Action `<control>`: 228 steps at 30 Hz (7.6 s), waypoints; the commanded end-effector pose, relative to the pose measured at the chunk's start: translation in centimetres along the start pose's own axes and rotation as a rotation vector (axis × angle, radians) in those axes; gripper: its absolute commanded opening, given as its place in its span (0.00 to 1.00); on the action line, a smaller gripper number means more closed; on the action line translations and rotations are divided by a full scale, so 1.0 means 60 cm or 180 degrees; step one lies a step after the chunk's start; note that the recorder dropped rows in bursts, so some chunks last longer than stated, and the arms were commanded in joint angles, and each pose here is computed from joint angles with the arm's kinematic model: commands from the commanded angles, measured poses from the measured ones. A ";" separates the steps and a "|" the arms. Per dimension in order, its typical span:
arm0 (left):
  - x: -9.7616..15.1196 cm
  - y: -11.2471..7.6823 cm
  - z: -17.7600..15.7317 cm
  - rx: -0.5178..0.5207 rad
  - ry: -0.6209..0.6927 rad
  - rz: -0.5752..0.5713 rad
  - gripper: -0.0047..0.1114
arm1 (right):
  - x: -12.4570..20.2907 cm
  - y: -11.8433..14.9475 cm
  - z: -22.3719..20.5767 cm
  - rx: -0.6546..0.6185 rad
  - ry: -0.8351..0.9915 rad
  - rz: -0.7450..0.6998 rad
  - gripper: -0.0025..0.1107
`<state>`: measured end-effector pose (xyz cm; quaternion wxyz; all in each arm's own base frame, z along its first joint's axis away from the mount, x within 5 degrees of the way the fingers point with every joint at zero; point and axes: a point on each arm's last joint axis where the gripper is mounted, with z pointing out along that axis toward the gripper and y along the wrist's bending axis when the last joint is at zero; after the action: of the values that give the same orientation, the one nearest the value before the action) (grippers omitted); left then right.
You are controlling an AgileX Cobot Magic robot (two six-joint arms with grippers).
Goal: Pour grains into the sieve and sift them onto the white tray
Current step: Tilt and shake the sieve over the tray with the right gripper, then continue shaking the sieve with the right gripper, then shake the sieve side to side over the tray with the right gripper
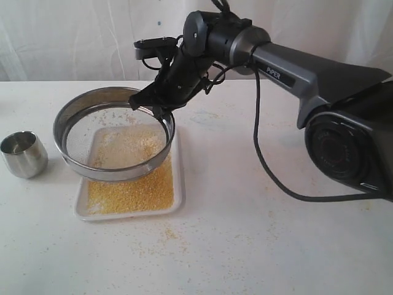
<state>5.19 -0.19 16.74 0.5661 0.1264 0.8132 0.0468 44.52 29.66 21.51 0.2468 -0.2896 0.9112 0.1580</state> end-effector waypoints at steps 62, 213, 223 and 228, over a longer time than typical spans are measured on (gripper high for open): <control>0.002 -0.001 0.000 0.0015 0.0000 0.0013 0.04 | 0.022 -0.039 -0.044 0.0365 0.0686 0.0440 0.02; 0.002 -0.001 0.000 0.0015 0.0000 0.0013 0.04 | 0.015 -0.028 -0.008 -0.0290 0.0601 0.0344 0.02; 0.002 -0.001 0.000 0.0015 0.0000 0.0013 0.04 | 0.021 -0.036 0.002 -0.0239 0.0645 0.0313 0.02; 0.002 -0.001 0.000 0.0015 0.0000 0.0013 0.04 | 0.014 -0.016 -0.009 -0.0361 0.0587 0.0255 0.02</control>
<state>5.19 -0.19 16.74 0.5661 0.1270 0.8131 0.0473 44.91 27.80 19.35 0.1266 -0.2744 0.9384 0.1674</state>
